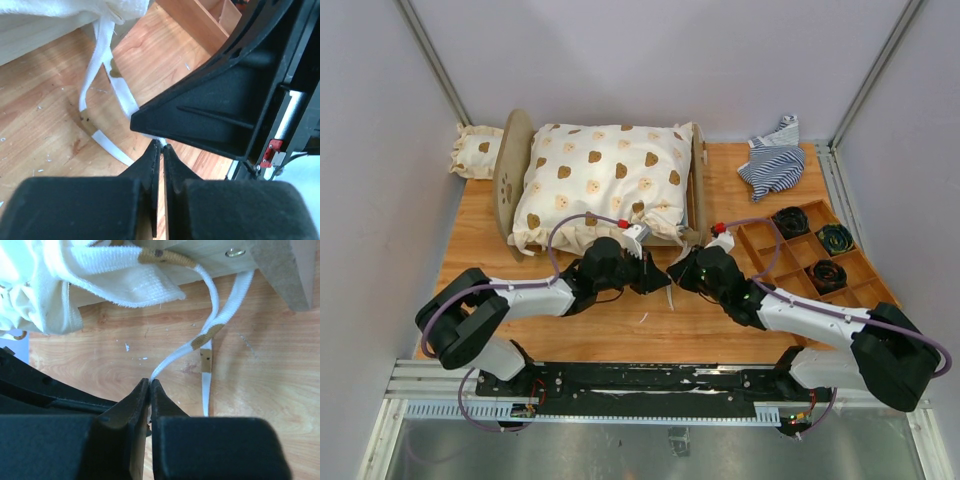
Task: Set up the pet bed
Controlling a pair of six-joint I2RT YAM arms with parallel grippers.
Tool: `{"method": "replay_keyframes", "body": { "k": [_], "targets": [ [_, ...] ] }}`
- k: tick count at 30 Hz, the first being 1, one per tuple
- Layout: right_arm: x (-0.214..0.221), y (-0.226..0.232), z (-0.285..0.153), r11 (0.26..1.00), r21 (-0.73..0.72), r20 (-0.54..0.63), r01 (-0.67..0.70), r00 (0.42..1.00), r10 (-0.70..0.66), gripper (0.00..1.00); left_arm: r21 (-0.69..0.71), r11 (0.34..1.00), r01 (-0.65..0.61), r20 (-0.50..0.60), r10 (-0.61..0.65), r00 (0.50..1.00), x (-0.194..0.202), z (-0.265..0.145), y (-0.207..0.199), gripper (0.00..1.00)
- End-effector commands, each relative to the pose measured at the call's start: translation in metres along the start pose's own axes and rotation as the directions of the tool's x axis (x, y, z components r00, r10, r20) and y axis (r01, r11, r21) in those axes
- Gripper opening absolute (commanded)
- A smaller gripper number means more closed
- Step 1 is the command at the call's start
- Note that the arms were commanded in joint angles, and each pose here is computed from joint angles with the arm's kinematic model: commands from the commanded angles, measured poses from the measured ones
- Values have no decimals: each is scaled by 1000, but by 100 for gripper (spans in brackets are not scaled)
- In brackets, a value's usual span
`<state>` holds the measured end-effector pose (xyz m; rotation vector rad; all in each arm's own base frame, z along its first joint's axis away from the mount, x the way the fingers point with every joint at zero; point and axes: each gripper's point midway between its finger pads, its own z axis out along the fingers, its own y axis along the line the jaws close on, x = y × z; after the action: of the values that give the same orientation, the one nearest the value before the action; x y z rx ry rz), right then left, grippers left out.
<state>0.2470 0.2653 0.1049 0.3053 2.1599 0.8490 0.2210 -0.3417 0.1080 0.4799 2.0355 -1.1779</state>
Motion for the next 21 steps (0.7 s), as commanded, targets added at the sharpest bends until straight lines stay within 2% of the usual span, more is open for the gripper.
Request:
{"method": "replay_keyframes", "body": {
  "k": [1, 4, 5, 6, 8, 10, 11, 14, 15, 16, 17, 19, 21],
  "targets": [
    [-6, 3, -5, 995, -26, 11, 101, 995, -100, 16, 3, 1000, -13, 58, 13, 998, -14, 6, -4, 0],
    [-21, -12, -16, 948, 27, 13, 318, 948, -318, 47, -42, 999, 15, 71, -12, 997, -11, 3, 6, 0],
    [-30, -11, -19, 908, 20, 24, 419, 908, -419, 51, -52, 998, 23, 78, -19, 997, -12, 2, 8, 0],
    [-39, -12, -21, 816, 19, 28, 577, 816, -578, 52, -61, 998, 35, 81, -30, 996, -11, 1, 10, 0],
    [-46, -6, -28, 620, -34, 6, 784, 620, -784, 51, -80, 994, 78, 98, -70, 993, -12, 0, 14, 0],
    [-33, 12, -32, 324, -228, 32, 918, 339, -940, 49, -69, 989, 127, 119, -118, 986, -14, -2, 16, 0],
    [-18, 11, -34, 158, -336, 49, 929, 185, -982, 48, -52, 986, 156, 137, -148, 979, -18, -3, 16, 0],
    [12, 9, -39, -168, -504, 158, 847, -101, -982, 46, -36, 980, 193, 146, -186, 972, -24, -6, 22, 0],
    [22, 8, -42, -333, -535, 250, 776, -232, -940, 46, -32, 980, 197, 146, -191, 971, -26, -6, 22, 0],
    [29, 3, -46, -402, -565, 285, 721, -286, -915, 46, -33, 978, 207, 151, -200, 968, -28, -7, 24, 0],
    [29, 1, -45, -503, -547, 340, 669, -372, -864, 45, -37, 975, 219, 157, -211, 965, -30, -8, 27, 0],
    [24, -1, -43, -590, -514, 381, 623, -450, -808, 44, -51, 968, 244, 173, -232, 957, -33, -10, 34, 0],
    [22, 1, -35, -657, -461, 433, 597, -495, -754, 44, -57, 964, 258, 185, -244, 952, -35, -10, 39, 0]
  ]
}}
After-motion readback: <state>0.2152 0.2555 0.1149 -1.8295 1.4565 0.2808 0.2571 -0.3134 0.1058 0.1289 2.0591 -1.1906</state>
